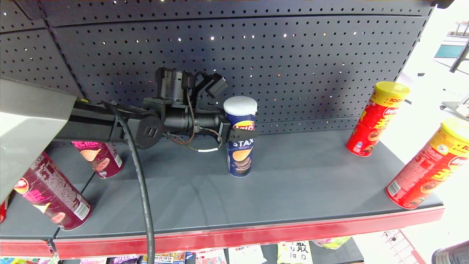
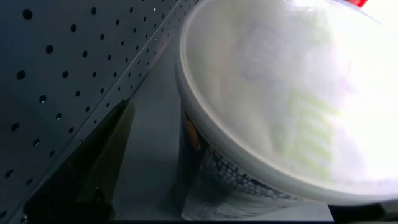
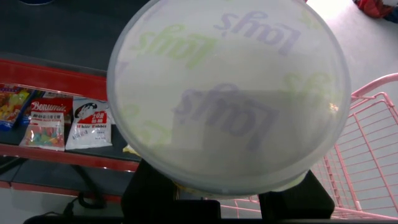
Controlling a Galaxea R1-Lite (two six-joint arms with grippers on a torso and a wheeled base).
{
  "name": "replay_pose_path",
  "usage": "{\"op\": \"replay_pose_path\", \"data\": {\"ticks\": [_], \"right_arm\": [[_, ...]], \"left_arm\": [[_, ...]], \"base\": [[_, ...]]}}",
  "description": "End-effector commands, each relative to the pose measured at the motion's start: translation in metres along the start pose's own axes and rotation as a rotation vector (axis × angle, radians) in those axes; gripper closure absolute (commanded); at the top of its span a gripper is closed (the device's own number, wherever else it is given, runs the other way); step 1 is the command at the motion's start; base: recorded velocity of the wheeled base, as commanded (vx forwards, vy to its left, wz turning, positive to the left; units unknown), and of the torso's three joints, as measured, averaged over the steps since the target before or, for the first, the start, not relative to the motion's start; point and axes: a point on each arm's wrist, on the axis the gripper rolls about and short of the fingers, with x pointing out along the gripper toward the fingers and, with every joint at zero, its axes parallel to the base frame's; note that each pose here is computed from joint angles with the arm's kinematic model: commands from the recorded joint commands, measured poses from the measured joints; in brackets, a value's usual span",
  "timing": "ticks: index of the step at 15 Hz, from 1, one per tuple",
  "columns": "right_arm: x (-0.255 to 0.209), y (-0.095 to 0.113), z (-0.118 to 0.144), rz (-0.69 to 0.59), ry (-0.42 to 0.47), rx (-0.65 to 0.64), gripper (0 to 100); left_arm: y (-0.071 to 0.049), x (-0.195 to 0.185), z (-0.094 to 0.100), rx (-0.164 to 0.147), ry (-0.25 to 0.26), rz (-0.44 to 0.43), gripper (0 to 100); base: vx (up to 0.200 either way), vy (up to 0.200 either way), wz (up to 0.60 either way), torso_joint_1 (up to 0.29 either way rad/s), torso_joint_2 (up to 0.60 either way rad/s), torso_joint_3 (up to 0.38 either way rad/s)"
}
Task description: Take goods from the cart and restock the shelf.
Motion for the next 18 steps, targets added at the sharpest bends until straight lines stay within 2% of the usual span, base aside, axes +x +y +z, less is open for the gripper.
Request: {"op": "replay_pose_path", "data": {"ticks": [1,2,3,6,9,11,13,15,18], "right_arm": [[0.000,0.000,-0.001,0.001,0.002,-0.001,100],[0.000,0.000,0.000,0.001,0.001,-0.001,100],[0.000,0.000,-0.001,0.001,0.002,-0.001,100],[0.000,0.000,-0.001,0.003,0.004,0.000,100],[0.001,0.000,-0.001,0.003,0.004,0.000,100],[0.001,0.000,-0.002,0.003,0.005,0.000,100],[0.001,0.000,-0.002,0.006,0.005,-0.001,100],[0.001,0.000,-0.001,0.009,0.004,-0.001,100],[0.000,0.000,0.000,0.005,0.000,0.000,100]], "left_arm": [[-0.001,0.000,-0.001,0.006,0.001,-0.002,0],[-0.003,0.001,-0.001,0.006,0.002,-0.004,0],[-0.003,0.001,0.000,0.006,0.000,-0.005,100],[-0.013,-0.002,0.003,0.006,0.001,-0.027,100],[-0.036,-0.032,0.013,-0.009,0.007,-0.091,100],[-0.049,-0.048,0.016,-0.003,-0.001,-0.130,100],[-0.058,-0.056,0.011,0.036,0.010,-0.149,100],[-0.064,-0.059,-0.009,0.103,0.047,-0.182,100],[-0.074,-0.056,-0.020,0.092,0.075,-0.214,100]], "base": [[0.000,0.000,0.00,0.000,0.00,0.000],[0.000,0.000,0.00,0.000,0.00,0.000],[0.000,0.000,0.00,0.000,0.00,0.000],[0.000,0.000,0.00,0.000,0.00,0.000],[0.000,0.000,0.00,0.000,0.00,0.000],[0.000,0.000,0.00,0.000,0.00,0.000],[0.000,0.000,0.00,0.000,0.00,0.000],[0.000,0.000,0.00,0.000,0.00,0.000],[0.000,0.000,0.00,0.000,0.00,0.000]]}}
